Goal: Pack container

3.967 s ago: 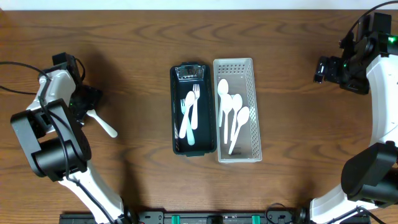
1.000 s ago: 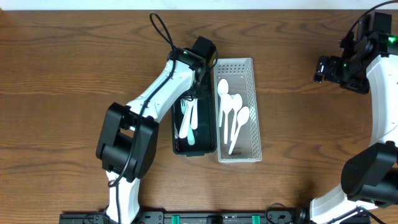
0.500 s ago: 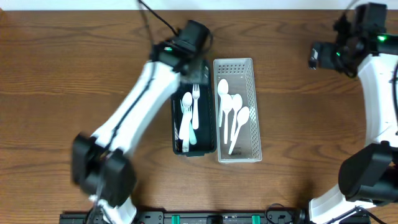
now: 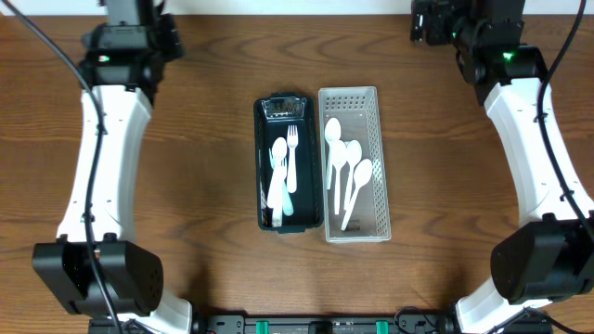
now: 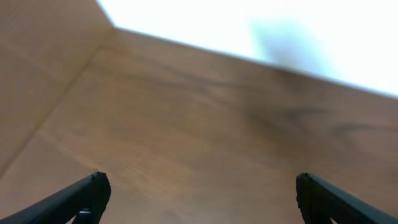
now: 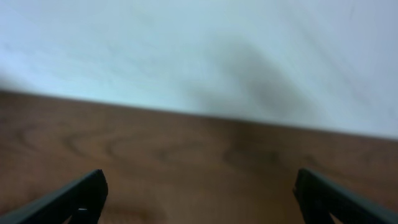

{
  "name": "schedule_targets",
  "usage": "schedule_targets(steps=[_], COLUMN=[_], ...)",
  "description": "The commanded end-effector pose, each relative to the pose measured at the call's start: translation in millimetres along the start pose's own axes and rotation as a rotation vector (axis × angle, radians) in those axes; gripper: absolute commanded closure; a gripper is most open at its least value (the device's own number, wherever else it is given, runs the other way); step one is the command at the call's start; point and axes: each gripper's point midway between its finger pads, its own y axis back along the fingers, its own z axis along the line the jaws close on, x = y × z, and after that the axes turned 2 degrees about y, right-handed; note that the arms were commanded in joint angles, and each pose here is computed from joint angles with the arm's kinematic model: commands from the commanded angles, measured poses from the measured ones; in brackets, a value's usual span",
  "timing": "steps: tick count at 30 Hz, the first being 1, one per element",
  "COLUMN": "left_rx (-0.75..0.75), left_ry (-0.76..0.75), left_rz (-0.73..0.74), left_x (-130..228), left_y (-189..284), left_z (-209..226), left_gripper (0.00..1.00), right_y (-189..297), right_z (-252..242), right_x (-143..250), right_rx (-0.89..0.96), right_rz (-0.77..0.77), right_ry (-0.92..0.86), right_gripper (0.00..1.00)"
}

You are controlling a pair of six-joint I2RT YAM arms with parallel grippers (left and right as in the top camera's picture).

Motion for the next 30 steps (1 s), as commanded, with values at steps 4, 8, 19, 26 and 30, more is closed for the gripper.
schedule_targets(steps=[4,8,19,26,30], left_rx=[-0.003,0.091,0.184,0.242,0.263], left_ry=[-0.065,-0.059,-0.001,0.028,0.074], left_rz=[0.091,0.108,-0.087,-0.276,-0.431], left_x=[27,55,149,202,196], left_y=[-9,-5,23,64,98], left_z=[21,12,22,31,43], left_gripper=[0.02,0.02,0.02,0.02,0.02], right_y=[1,12,27,77,110], right_z=[-47,-66,-87,-78,-71], right_x=[20,31,146,176,181], right_rx=[0.135,0.167,0.312,0.342,0.344], right_rz=[0.069,0.082,0.078,-0.084,-0.169], right_ry=[-0.031,-0.053,-0.065,-0.066,-0.066], right_gripper=[0.01,0.01,0.01,0.01,0.01])
